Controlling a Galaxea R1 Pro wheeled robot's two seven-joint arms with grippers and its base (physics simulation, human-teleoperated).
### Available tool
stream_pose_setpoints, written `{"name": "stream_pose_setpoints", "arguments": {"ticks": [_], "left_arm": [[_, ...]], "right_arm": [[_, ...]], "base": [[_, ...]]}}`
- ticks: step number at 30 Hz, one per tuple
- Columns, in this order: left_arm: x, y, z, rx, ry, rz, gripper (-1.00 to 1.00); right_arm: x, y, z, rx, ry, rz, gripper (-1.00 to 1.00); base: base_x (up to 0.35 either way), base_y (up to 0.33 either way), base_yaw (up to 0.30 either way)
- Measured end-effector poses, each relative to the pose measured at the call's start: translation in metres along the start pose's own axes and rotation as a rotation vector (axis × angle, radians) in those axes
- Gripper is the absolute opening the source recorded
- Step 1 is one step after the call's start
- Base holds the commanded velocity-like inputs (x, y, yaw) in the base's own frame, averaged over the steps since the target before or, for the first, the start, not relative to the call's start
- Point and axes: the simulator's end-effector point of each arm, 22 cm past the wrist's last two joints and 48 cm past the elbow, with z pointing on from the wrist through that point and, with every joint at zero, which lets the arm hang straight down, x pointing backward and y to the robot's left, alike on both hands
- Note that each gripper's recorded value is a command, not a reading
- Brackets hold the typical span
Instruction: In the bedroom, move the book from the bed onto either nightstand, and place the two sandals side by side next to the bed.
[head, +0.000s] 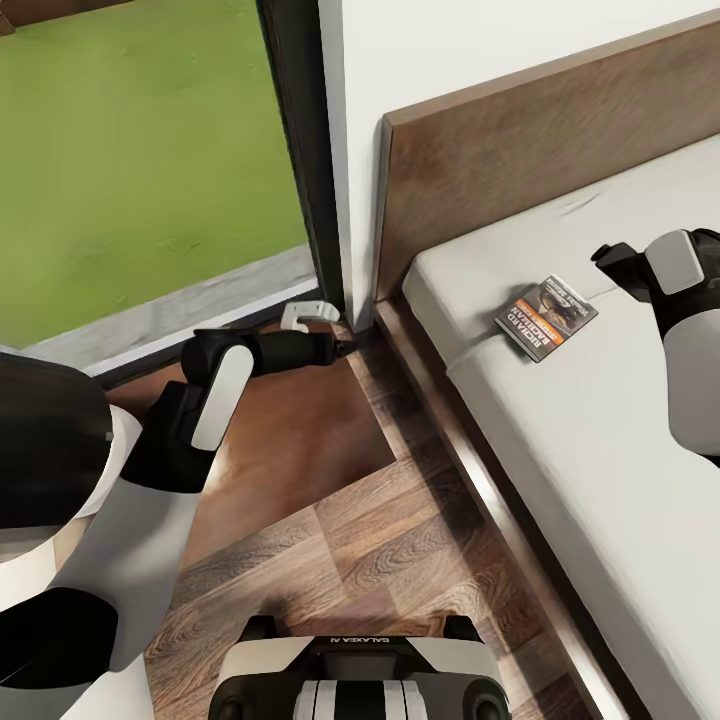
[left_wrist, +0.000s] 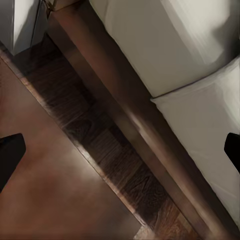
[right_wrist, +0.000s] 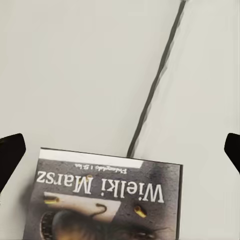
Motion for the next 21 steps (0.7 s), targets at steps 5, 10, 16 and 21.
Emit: {"name": "stream_pose_setpoints", "arguments": {"ticks": [5,10,16,21], "left_arm": [[0.001,0.0,0.001,0.0,0.001,-0.001,1.0],[0.005,0.002,0.004,0.0,0.008,-0.006,1.0],[0.011,0.006,0.008,-0.003,0.02,-0.012,1.0],[0.016,0.008,0.012,-0.004,0.028,-0.016,1.0]], "right_arm": [[-0.003,0.0,0.0,0.001,-0.017,0.007,1.0],[-0.001,-0.001,0.003,0.003,-0.018,0.007,1.0],[0.004,-0.003,0.008,0.008,-0.013,0.003,1.0],[0.008,-0.004,0.012,0.012,-0.01,0.0,1.0]], "base": [[0.0,0.0,0.0],[0.0,0.0,0.0],[0.0,0.0,0.0],[0.0,0.0,0.0]]}}
